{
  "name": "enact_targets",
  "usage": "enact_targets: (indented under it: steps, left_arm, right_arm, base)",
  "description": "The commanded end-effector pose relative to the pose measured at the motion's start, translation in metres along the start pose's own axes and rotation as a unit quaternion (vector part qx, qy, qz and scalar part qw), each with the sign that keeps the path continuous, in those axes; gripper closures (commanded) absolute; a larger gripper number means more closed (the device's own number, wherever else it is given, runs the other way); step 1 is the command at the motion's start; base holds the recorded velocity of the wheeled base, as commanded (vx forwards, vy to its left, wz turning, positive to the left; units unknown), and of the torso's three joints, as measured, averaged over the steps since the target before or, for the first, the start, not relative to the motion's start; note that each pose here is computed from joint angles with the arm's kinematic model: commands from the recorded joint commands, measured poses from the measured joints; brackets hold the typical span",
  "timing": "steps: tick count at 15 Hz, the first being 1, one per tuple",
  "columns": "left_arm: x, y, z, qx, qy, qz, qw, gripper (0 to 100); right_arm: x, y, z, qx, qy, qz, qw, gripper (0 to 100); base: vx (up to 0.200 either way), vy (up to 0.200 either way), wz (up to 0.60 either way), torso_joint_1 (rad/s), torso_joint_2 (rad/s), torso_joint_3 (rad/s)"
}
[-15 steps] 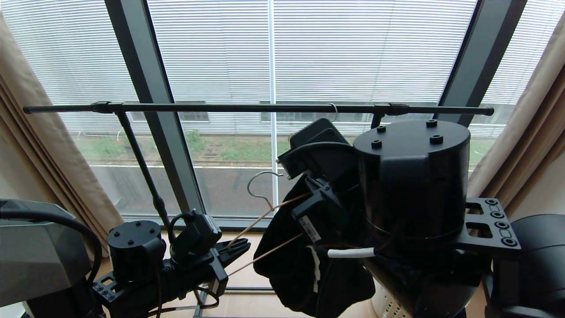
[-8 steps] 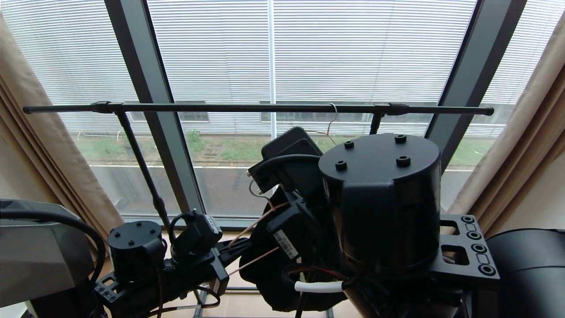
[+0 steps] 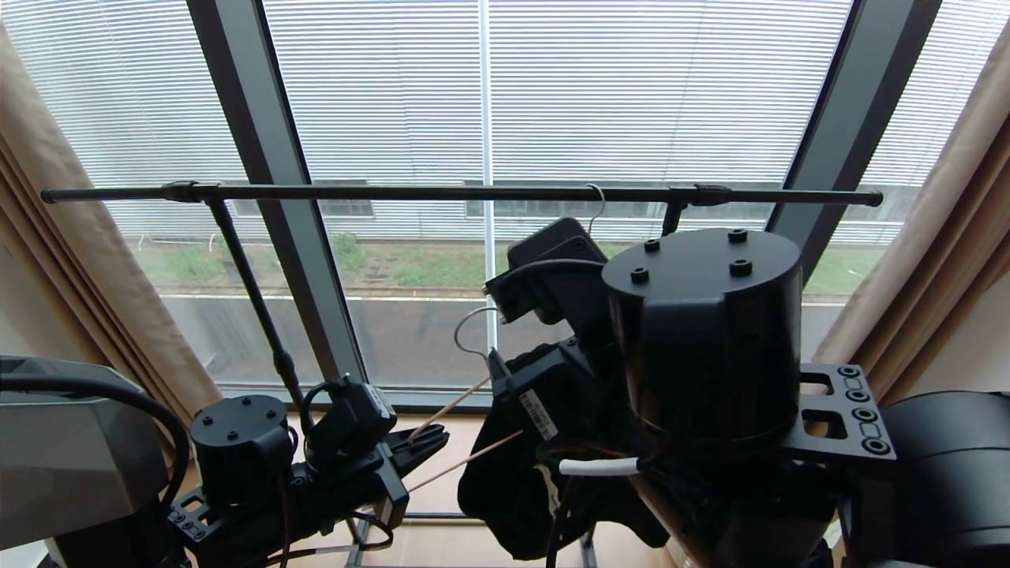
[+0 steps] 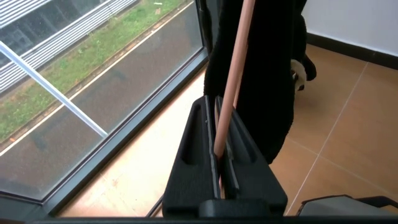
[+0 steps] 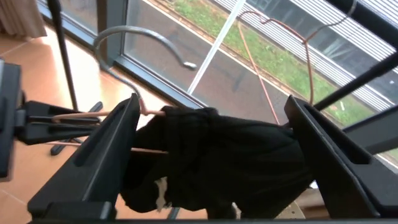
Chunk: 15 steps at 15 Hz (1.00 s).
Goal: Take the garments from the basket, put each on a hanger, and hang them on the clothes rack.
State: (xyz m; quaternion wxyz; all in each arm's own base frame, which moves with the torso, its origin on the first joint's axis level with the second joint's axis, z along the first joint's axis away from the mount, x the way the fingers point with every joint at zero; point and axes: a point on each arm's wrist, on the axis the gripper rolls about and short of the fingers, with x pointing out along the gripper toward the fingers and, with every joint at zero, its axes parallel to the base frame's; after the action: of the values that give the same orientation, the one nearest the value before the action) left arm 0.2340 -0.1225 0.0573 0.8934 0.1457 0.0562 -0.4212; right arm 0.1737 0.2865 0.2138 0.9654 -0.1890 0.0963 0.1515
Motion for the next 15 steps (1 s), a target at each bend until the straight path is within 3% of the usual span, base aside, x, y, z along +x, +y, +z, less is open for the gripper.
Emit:
enact_targets:
  steps: [1,5,7,9,11,13,15]
  left_arm:
    - [0.000,0.000,0.000,0.000,0.000,0.000,1.0000,100]
    - [0.000,0.000,0.000,0.000,0.000,-0.001,1.0000,100]
    - [-0.003,-0.003,-0.002,-0.002,0.006,-0.004,1.0000,100]
    - [-0.010,-0.009,-0.006,-0.006,0.019,-0.011,0.9997,100]
    - [-0.014,-0.012,-0.011,-0.012,0.032,-0.015,0.9993,100]
    - [-0.015,-0.017,-0.011,-0.012,0.036,-0.024,0.9990,100]
    - [-0.012,-0.024,-0.013,-0.009,0.041,-0.039,0.9983,100]
  right_arm:
    - [-0.002,-0.017,0.002,0.011,-0.002,-0.017,0.9998,0]
    - [-0.008,-0.054,0.006,0.015,-0.008,-0.033,0.9993,0]
    - [0.001,-0.084,-0.006,-0.019,0.001,-0.010,0.9998,0]
    - [0.014,-0.106,-0.016,-0.055,0.004,0.046,0.9974,0]
    - [0.029,-0.138,-0.022,-0.136,-0.007,0.106,0.9850,0]
    - [0.035,-0.158,-0.017,-0.182,0.000,0.192,0.9642,0]
    - [0.036,-0.168,-0.013,-0.212,0.047,0.284,0.9339,0]
  base:
    - [0.000,0.000,0.00,0.000,0.00,0.000]
    - [0.000,0.000,0.00,0.000,0.00,0.000]
    - [0.000,0.000,0.00,0.000,0.00,0.000]
    - [0.000,0.000,0.00,0.000,0.00,0.000]
    - [0.000,0.000,0.00,0.000,0.00,0.000]
    - [0.000,0.000,0.00,0.000,0.00,0.000]
    - [0.000,0.000,0.00,0.000,0.00,0.000]
